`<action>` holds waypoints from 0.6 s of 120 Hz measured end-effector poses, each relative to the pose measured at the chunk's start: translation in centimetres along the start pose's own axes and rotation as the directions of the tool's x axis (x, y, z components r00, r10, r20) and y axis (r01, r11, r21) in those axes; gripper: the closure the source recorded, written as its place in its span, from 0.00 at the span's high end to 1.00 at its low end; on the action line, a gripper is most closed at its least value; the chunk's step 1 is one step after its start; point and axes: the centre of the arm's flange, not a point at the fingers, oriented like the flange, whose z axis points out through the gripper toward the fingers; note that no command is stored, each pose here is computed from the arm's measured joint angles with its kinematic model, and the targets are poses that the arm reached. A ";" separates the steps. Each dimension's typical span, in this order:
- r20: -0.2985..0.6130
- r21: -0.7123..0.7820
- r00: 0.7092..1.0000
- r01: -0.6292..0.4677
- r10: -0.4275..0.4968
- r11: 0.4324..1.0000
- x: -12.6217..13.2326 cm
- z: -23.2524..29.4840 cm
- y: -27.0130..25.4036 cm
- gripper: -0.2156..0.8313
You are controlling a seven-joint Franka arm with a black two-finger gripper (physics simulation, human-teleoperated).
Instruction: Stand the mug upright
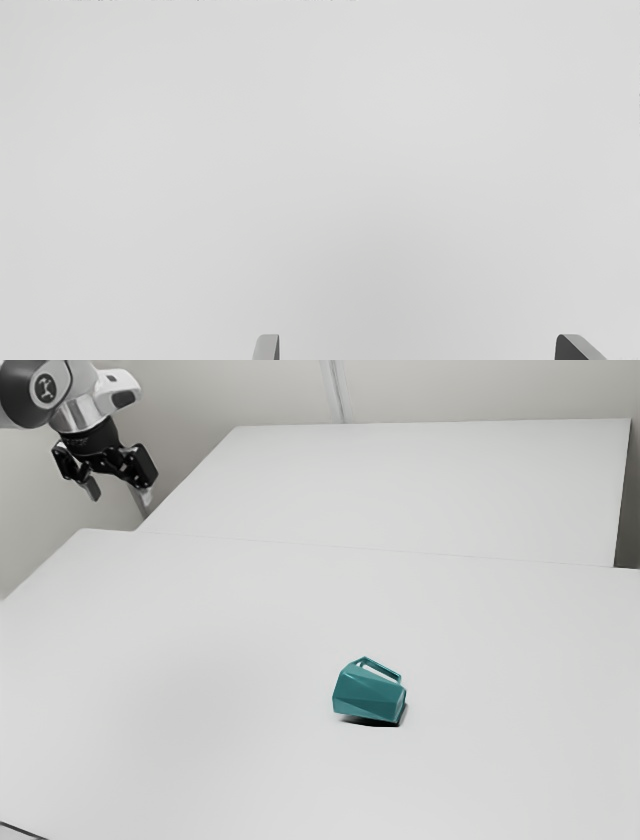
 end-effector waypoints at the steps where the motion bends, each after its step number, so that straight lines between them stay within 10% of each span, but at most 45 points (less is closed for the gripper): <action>1: 0.000 0.000 1.000 -0.002 0.002 1.000 0.0 0.0 0.0 0.79; 72: 0.146 -0.294 0.986 -0.032 0.078 0.955 1.0 8.7 6.7 0.79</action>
